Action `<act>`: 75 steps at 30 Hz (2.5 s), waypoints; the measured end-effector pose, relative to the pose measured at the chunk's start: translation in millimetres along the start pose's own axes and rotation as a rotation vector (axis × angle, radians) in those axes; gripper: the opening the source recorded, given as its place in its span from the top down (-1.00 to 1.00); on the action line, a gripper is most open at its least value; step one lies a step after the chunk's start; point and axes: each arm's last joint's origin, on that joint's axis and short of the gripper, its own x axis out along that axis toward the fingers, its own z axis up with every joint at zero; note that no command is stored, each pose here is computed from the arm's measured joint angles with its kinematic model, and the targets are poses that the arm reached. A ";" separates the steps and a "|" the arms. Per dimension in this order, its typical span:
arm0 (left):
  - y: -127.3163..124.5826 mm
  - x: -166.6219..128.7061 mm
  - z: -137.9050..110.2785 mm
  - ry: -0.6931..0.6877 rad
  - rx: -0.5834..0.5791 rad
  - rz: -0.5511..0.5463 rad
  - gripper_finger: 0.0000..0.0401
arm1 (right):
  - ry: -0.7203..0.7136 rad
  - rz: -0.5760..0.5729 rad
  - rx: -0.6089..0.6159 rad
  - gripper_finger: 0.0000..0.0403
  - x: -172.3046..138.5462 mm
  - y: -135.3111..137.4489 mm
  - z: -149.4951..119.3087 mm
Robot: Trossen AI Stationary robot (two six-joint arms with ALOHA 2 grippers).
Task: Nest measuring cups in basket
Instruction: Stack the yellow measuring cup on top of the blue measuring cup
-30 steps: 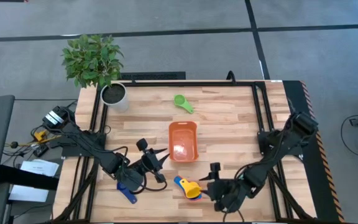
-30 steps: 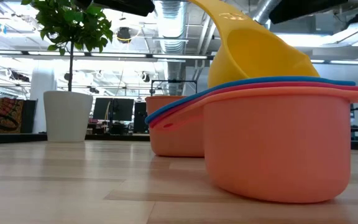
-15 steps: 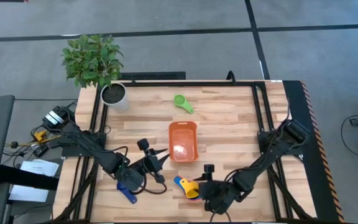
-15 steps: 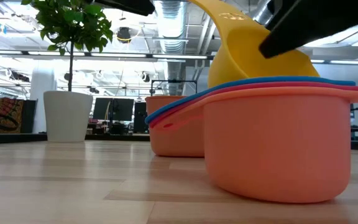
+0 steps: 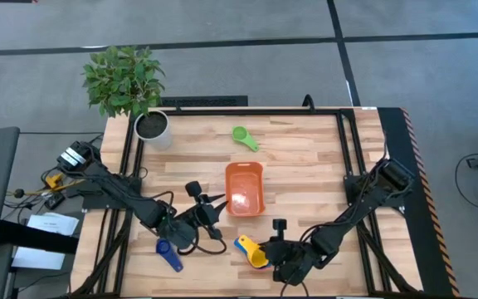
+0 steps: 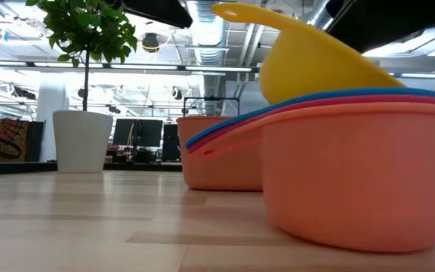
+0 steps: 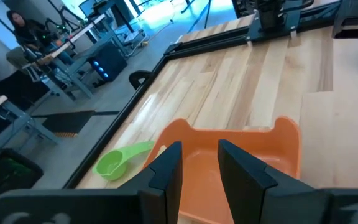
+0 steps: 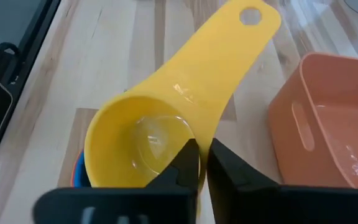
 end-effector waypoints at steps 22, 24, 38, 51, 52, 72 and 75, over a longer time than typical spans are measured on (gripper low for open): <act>-0.4 0.5 -2.0 0.011 -0.040 -0.019 0.53 | 0.079 0.098 -0.086 0.92 -23.5 -11.3 31.7; -0.4 0.4 -3.1 0.017 -0.043 -0.019 0.53 | 0.108 0.178 -0.051 0.92 -20.8 -14.4 35.4; -0.1 0.1 -11.5 0.061 -0.040 -0.019 0.53 | 0.280 0.370 0.100 0.90 1.5 -43.7 40.8; 0.5 -0.2 -16.7 0.089 -0.042 -0.015 0.53 | 0.320 0.426 0.145 0.88 10.3 -58.2 44.4; 0.5 -0.2 -16.7 0.089 -0.042 -0.015 0.53 | 0.319 0.424 0.148 0.87 11.0 -59.6 44.8; 1.7 -0.8 -22.5 0.120 -0.049 -0.006 0.53 | 0.320 0.432 0.173 0.69 19.7 -62.6 44.7; 1.9 -0.9 -23.1 0.122 -0.049 -0.001 0.53 | 0.330 0.425 0.170 0.59 19.5 -63.0 43.6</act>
